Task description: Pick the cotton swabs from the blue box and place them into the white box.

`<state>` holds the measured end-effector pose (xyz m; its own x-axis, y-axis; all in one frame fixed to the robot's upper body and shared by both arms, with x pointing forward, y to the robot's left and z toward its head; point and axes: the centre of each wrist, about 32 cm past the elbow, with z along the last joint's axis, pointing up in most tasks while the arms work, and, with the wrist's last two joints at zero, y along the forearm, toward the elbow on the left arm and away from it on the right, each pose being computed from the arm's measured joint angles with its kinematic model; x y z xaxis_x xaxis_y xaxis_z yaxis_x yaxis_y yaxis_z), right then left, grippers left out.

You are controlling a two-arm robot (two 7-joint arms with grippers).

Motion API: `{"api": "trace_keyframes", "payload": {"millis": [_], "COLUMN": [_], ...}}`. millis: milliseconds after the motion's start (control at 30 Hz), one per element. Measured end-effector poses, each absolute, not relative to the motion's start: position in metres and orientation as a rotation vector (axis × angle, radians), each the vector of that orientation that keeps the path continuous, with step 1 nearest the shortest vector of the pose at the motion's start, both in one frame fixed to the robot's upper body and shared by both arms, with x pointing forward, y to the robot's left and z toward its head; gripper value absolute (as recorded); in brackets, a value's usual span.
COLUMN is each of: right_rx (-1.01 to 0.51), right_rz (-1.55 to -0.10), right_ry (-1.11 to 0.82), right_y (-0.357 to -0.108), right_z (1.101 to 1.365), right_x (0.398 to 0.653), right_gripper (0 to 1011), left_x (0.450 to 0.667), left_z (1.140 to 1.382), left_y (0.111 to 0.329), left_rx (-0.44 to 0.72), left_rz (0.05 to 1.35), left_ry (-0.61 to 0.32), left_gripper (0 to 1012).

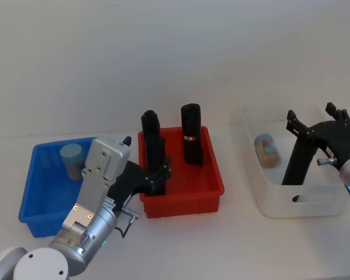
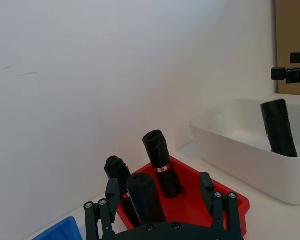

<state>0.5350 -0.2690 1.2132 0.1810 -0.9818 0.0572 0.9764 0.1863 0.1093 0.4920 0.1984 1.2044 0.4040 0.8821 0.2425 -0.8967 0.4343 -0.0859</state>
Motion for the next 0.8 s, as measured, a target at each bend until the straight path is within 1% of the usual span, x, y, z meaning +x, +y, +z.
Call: {"api": "trace_keyframes", "payload": {"millis": [33,100,800], "right_rx": [0.053,0.054,0.070], "right_rz": [-1.382,-1.381,-1.371], "right_ry": [-0.123,-0.123,-0.125], "right_y": [-0.2693,-0.2696,-0.2715], "right_z": [1.2130,1.2131,1.2144], "right_x": [0.5346,0.5342,0.5313], "right_gripper": [988,1002,1002], "left_x": [0.4920,0.4920,0.4920], "left_z": [1.2044,1.2044,1.2044], "left_y": [0.1984,0.1984,0.1984], "left_rx": [0.061,0.061,0.061], "left_rz": [1.124,1.124,1.124], "left_ry": [-0.268,-0.268,-0.268], "left_gripper": [1004,1004,1004]}}
